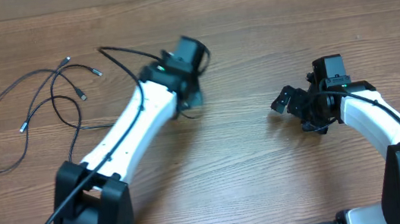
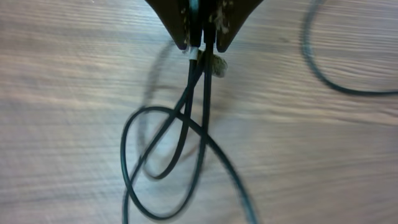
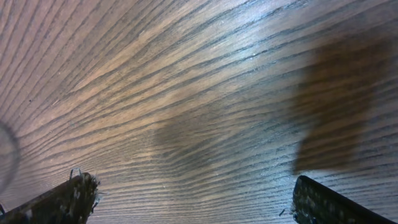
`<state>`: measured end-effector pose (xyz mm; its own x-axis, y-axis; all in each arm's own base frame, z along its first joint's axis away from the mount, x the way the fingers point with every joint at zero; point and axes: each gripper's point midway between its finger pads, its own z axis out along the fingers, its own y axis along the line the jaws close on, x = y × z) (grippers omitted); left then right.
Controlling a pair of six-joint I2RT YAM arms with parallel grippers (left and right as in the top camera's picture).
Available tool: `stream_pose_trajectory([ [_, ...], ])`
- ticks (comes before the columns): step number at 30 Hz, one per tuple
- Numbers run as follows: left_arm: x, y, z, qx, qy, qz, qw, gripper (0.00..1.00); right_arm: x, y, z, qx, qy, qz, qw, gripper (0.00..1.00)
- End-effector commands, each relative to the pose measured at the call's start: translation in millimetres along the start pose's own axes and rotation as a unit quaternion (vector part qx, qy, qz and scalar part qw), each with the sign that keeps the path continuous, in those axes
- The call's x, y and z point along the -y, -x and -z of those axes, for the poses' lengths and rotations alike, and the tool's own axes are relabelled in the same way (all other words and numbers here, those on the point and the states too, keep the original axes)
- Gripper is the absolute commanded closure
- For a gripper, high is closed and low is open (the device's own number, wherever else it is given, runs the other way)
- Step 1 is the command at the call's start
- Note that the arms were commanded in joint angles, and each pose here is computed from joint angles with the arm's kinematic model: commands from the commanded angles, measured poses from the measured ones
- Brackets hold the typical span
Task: Untangle cables
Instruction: 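Carry the held cable left toward the other cables with the left gripper, then lower and release the cable onto the pile at far left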
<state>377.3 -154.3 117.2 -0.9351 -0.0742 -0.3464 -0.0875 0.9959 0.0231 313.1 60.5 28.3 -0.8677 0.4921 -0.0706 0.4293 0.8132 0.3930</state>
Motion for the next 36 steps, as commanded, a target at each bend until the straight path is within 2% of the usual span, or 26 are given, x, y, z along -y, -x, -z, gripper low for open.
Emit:
stream_pose_trajectory([
  [1, -36.8, 32.5, 12.9, 0.032, 0.031, 0.027, 0.999, 0.96, -2.9, 3.7, 2.4, 0.006, 0.005, 0.002, 1.000, 0.00],
  [8, -120.0, 52.8, 4.9, 0.026, 0.071, 0.122, 0.990, 0.96, -2.9, 3.7, 2.4, 0.006, 0.005, 0.002, 1.000, 0.00],
  [15, -218.4, 54.1, -0.2, 0.013, 0.100, 0.237, 0.966, 0.96, -2.9, 3.7, 2.4, 0.006, 0.005, 0.002, 1.000, 0.00],
  [21, -260.3, 49.8, -2.0, 0.005, 0.075, 0.303, 0.950, 0.94, -2.9, 3.7, 2.4, 0.006, 0.005, 0.002, 1.000, 0.00],
  [26, -276.4, 44.5, -1.9, 0.000, 0.070, 0.326, 0.943, 0.91, -2.9, 3.7, 2.4, 0.006, 0.005, 0.002, 1.000, 0.00],
  [28, -278.1, 44.0, -1.8, -0.001, 0.071, 0.328, 0.942, 0.85, -2.9, 3.7, 2.4, 0.006, 0.005, 0.002, 1.000, 0.00],
  [30, -278.1, 43.9, -1.9, -0.001, 0.071, 0.328, 0.942, 0.73, -2.9, 3.7, 2.4, 0.006, 0.005, 0.002, 1.000, 0.00],
  [33, -275.4, 44.5, -2.4, -0.002, 0.063, 0.328, 0.943, 0.42, -2.9, 3.7, 2.4, 0.006, 0.005, 0.002, 1.000, 0.00],
  [36, -271.5, 44.7, -2.8, -0.005, 0.052, 0.328, 0.943, 0.27, -2.9, 3.7, 2.4, 0.006, 0.005, 0.002, 1.000, 0.00],
])
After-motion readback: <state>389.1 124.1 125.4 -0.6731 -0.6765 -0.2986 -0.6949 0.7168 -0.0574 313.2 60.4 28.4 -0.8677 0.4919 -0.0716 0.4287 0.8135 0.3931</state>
